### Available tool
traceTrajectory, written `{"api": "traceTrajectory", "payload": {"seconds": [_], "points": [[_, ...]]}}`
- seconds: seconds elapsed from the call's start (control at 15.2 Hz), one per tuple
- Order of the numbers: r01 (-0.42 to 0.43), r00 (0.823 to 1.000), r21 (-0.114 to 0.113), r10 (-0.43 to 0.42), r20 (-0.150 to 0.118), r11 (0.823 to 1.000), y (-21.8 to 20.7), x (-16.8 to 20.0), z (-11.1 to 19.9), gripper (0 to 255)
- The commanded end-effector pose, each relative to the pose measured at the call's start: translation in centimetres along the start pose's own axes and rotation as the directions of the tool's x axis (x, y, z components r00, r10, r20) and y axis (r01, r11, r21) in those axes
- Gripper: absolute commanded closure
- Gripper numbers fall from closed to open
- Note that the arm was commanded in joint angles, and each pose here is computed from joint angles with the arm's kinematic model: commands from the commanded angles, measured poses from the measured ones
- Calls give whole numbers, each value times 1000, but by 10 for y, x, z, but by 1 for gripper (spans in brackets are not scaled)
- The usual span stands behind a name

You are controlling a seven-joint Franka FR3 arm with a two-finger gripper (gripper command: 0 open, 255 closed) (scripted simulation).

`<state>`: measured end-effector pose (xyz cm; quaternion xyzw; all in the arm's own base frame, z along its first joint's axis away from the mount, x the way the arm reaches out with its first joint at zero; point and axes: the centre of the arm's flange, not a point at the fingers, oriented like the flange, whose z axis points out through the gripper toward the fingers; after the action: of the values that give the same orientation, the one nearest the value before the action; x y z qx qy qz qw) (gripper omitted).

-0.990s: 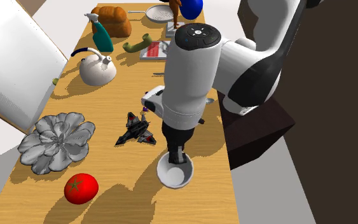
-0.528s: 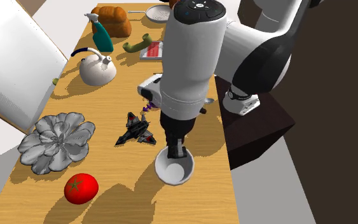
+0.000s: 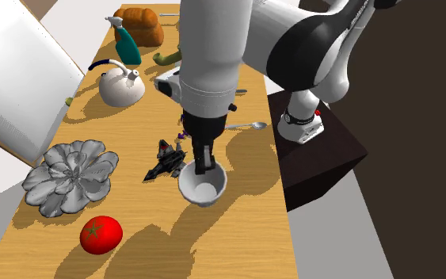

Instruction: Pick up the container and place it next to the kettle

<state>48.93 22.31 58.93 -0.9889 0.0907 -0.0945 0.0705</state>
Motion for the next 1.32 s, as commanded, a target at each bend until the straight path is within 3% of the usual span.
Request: {"api": "traceTrajectory", "payload": {"seconds": [0.0,1.25], "points": [[2,1000,0,-2,0,1000,22,13,-2,255],[2,1000,0,-2,0,1000,247,122,-19,255]]}}
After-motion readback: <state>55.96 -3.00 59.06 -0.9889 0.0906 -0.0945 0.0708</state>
